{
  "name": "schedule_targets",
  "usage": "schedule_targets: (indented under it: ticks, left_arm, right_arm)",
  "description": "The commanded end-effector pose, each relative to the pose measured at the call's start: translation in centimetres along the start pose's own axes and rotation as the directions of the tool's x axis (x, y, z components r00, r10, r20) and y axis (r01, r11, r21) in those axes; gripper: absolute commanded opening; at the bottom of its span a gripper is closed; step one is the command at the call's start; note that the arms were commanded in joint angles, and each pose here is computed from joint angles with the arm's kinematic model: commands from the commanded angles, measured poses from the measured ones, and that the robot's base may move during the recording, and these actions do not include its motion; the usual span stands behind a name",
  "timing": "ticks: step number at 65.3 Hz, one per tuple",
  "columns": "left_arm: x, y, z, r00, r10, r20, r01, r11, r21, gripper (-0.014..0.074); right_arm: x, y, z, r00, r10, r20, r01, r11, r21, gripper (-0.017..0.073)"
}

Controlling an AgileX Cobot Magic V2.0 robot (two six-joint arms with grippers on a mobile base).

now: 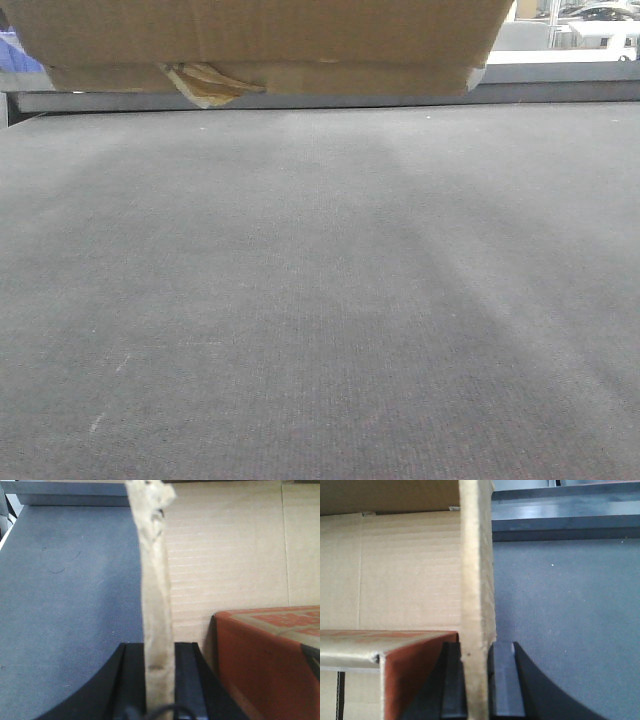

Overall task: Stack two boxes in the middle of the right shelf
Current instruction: 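Hold the box stack raised in both grippers while turning away from the table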

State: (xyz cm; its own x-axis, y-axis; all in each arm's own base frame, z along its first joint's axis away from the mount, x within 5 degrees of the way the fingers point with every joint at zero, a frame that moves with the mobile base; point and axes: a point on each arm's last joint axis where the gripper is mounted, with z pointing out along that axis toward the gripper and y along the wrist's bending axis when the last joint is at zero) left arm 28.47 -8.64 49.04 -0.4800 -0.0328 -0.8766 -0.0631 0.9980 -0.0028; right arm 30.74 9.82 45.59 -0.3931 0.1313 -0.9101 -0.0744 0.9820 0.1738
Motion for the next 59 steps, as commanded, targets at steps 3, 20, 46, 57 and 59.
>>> schedule_targets:
  ticks: [3,20,46,57,59]
  left_arm:
    - [-0.7,0.38,-0.65,0.999,-0.001,0.051,0.001,1.0,0.0,-0.0111]
    - [-0.7,0.38,-0.65,0.999,-0.001,0.051,0.001,1.0,0.0,-0.0111]
    - [-0.7,0.38,-0.65,0.999,-0.001,0.051,0.001,1.0,0.0,-0.0111]
    - [-0.7,0.38,-0.65,0.999,-0.001,0.051,0.001,1.0,0.0,-0.0111]
    - [-0.7,0.38,-0.65,0.999,-0.001,0.051,0.001,1.0,0.0,-0.0111]
  right_arm:
    - [-1.56,0.09,-1.17,0.993,-0.005,0.114,0.008,0.999,-0.034,-0.0153]
    - [-1.56,0.09,-1.17,0.993,-0.005,0.114,0.008,0.999,-0.034,-0.0153]
    - [-1.54,0.11,-1.09,0.993,-0.005,0.114,0.009,0.999,-0.034,-0.0153]
    - [-1.61,0.17,-1.03,0.992,-0.005,0.123,0.01,0.999,-0.04,-0.0153]
    - [-1.61,0.17,-1.03,0.992,-0.005,0.123,0.01,0.999,-0.04,-0.0153]
